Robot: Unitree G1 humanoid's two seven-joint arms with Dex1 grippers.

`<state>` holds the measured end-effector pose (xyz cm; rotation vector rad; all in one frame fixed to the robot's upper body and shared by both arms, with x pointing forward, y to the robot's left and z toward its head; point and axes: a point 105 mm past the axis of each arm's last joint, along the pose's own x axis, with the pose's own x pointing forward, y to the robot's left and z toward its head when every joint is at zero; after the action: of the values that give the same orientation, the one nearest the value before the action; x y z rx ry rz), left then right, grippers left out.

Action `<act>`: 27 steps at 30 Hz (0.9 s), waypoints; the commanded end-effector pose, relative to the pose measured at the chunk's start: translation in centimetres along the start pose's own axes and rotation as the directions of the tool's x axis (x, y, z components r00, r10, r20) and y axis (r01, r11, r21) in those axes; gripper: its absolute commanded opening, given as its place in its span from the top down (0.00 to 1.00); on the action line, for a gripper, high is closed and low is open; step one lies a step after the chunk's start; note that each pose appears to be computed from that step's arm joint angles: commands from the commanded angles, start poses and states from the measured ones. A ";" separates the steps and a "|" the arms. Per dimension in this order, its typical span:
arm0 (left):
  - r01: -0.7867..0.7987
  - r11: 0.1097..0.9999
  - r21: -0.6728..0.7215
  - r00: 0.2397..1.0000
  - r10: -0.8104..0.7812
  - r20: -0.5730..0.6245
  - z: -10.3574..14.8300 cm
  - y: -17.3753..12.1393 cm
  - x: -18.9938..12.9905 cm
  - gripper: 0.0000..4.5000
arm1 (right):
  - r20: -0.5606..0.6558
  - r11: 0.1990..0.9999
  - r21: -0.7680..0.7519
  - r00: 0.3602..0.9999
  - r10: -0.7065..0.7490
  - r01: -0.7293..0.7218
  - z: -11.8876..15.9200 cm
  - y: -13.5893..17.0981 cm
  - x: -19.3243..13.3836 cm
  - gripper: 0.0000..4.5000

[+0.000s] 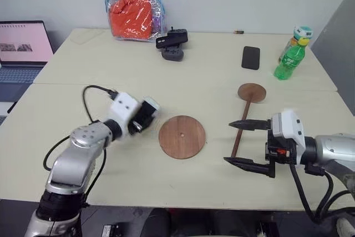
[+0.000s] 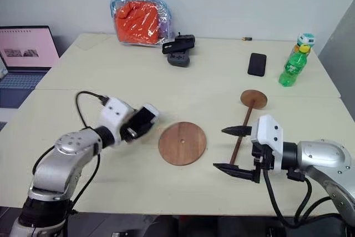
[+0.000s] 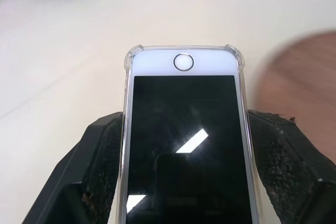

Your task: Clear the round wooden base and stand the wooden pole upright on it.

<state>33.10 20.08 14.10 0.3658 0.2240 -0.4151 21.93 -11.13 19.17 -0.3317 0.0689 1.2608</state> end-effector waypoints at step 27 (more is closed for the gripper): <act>-0.351 0.897 -0.267 0.936 0.327 -0.132 -5.2 13.0 -0.9 0.00 | 0.083 0.988 -0.116 0.990 0.113 -0.103 2.6 -1.3 3.0 0.00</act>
<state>37.24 33.19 11.29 0.0711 0.3635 -0.0151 24.20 -7.86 20.50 -0.3436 -0.0249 1.3892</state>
